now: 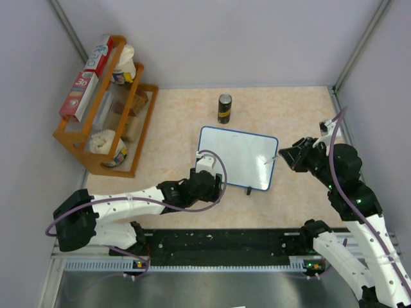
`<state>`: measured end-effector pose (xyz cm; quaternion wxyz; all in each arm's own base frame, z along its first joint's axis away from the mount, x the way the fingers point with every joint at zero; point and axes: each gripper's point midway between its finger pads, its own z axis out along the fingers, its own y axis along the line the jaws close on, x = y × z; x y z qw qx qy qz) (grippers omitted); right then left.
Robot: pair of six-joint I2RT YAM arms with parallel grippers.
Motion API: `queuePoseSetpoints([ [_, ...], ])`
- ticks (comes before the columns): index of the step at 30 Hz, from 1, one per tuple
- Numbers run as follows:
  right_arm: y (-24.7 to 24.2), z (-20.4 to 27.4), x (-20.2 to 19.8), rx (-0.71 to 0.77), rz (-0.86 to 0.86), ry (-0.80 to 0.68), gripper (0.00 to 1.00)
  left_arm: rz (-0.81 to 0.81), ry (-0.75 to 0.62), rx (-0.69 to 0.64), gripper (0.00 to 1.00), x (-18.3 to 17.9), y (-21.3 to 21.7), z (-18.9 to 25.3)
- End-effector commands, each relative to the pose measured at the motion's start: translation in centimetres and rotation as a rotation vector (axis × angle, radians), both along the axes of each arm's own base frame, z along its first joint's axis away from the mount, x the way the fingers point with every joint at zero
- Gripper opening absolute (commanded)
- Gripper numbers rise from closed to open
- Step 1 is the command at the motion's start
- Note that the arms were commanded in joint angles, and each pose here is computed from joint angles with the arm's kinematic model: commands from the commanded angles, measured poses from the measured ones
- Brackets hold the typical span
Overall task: Write a sentence on the whiteboard
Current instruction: Pick up the whiteboard stand from the center of the board.
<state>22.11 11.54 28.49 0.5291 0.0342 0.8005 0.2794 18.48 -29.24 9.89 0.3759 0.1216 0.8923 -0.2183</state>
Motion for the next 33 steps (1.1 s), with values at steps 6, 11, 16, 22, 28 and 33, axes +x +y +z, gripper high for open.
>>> queuePoseSetpoints([
  [6, 0.7, 0.7, 1.0, 0.027, 0.018, -0.035, 0.0, 0.156, 0.041, 0.21, 0.7, 1.2, 4.6, -5.1],
  [11, 0.9, 0.5, 1.2, 0.038, 0.023, -0.032, 0.0, 0.107, 0.06, 0.216, 0.69, 1.5, 3.1, -7.7],
  [16, 0.9, 0.6, 1.1, 0.039, 0.024, -0.037, 0.0, 0.101, 0.069, 0.238, 0.65, 2.0, 2.6, -9.6],
  [22, 0.8, 0.6, 1.0, 0.038, 0.022, -0.042, 0.0, 0.111, 0.075, 0.243, 0.58, 2.7, 2.3, -10.9],
  [28, 0.8, 0.7, 0.8, 0.037, 0.026, -0.046, 0.0, 0.113, 0.086, 0.258, 0.49, 3.0, 2.1, -11.4],
  [33, 0.7, 0.9, 0.7, 0.04, 0.024, -0.05, 0.0, 0.113, 0.094, 0.265, 0.25, 2.9, 2.2, -11.4],
])
